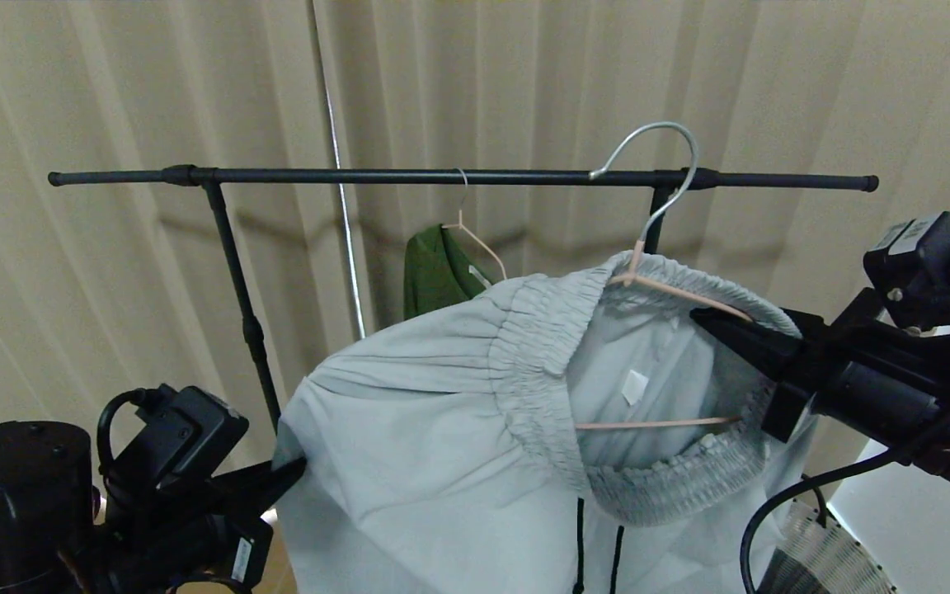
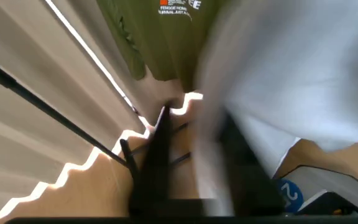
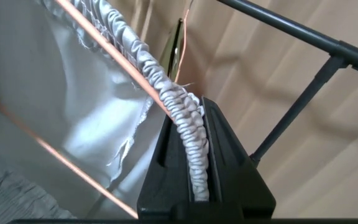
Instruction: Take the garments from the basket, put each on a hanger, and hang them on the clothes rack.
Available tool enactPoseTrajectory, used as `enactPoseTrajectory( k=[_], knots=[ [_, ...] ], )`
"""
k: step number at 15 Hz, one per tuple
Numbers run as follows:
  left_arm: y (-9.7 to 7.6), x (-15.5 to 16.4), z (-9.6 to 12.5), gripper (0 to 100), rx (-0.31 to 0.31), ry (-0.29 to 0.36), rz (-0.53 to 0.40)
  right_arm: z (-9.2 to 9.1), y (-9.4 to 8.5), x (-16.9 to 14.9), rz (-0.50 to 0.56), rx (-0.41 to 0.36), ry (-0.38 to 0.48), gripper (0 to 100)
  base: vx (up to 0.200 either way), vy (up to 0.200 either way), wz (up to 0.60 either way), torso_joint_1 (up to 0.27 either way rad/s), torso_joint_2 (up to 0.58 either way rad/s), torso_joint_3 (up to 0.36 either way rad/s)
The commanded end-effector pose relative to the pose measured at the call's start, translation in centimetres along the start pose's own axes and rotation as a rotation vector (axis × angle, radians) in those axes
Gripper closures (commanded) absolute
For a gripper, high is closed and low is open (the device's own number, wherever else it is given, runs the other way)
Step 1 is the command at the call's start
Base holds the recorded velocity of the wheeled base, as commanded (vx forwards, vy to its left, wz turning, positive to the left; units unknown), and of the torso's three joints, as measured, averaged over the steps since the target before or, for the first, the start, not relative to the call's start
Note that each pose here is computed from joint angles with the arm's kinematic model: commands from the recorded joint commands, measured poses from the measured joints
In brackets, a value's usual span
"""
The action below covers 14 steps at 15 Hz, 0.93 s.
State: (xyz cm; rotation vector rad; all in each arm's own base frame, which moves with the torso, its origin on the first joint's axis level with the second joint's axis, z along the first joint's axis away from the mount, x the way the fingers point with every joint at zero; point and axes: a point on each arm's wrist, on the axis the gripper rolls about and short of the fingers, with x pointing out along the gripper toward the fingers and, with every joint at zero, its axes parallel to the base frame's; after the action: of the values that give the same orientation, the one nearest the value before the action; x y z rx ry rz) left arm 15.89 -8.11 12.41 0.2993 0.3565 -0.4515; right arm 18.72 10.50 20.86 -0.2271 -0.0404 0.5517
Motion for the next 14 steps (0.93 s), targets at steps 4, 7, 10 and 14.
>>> enactPoseTrajectory(
  k=[4,7,10,14],
  knots=[
    [3.0,-0.3,-2.0,100,-0.042,0.088,0.164,-0.5,-1.2,-0.2,-0.061,-0.002,0.021,100,0.000,0.000,0.00,0.000,0.00,0.000],
    [3.1,-0.5,-2.4,100,-0.044,0.101,0.173,-0.5,-1.3,-0.1,-0.067,-0.002,0.022,100,0.000,0.000,0.00,0.000,0.00,0.000],
    [3.0,-0.5,-2.3,0,-0.043,0.097,0.162,-0.5,-1.3,-0.2,-0.068,0.000,0.022,100,0.000,0.000,0.00,0.000,0.00,0.000],
    [3.0,-1.0,-1.9,0,-0.046,0.064,0.165,-1.1,-1.4,-0.4,-0.076,0.003,0.043,100,0.000,0.000,0.00,0.000,0.00,0.000]
  ],
)
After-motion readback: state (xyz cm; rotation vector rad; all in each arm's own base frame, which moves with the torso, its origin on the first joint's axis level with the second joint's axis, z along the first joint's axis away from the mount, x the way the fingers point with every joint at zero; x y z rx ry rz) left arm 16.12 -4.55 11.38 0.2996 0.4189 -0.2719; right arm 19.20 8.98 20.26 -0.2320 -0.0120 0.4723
